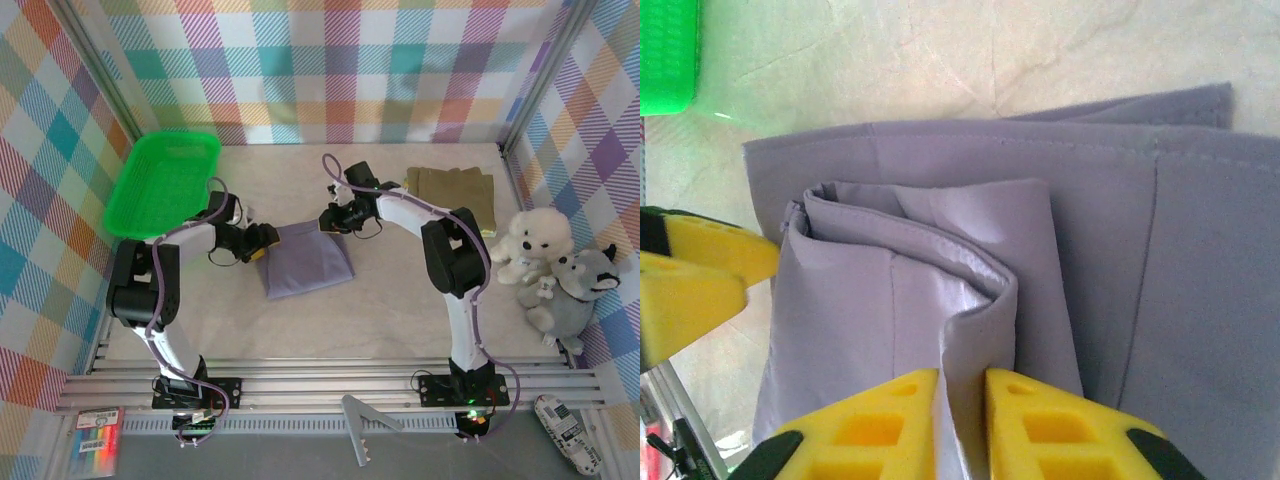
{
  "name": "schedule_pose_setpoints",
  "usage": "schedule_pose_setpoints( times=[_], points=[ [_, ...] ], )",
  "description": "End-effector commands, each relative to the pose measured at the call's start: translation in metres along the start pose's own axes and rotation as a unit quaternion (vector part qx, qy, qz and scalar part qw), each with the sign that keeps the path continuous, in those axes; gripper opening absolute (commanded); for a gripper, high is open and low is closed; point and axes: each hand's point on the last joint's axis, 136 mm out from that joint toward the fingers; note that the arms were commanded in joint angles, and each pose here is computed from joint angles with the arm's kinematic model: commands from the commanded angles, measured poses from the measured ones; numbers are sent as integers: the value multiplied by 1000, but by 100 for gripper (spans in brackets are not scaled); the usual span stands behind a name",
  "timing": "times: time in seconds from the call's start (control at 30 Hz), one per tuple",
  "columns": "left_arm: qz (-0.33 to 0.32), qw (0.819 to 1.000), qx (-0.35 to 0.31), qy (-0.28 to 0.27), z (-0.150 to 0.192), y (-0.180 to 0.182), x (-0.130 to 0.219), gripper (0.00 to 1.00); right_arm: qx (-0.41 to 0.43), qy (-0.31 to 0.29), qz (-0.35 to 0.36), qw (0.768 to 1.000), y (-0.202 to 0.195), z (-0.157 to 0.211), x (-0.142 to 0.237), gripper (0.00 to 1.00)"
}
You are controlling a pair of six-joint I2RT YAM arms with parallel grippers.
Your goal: Fold and stack the skirts
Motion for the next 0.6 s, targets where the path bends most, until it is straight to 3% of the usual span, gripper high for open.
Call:
schedule_pose_setpoints(
  times=[0.0,0.07,0.2,0.37,0.43,0.57],
  points=[
    [8,1000,-11,-18,-6,-16,22,74,11,6,-15,1000,5,-4,2,9],
    [26,999,-10,-19,-7,-29,29,81,31,-3,-50,998,25,-11,10,3],
    [85,996,-10,-28,-10,-65,48,88,78,-34,-122,989,68,-25,32,0],
    [135,990,-40,-25,-8,-113,55,95,89,-41,-139,985,67,-34,22,0],
    [106,994,-30,-30,-10,-111,39,95,77,-33,-132,988,54,-37,7,0],
    [31,995,66,-63,-29,-65,-5,95,62,-27,-122,990,36,-46,-19,1]
  ],
)
Point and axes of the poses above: each hand's point on the last joint's axis, 136 mm out from that joint toward the fingers, its own x axis back along the fingers, its own y axis along the line the jaws close on, z = x × y, and after that the axes turned 2 degrees about x, right-handed
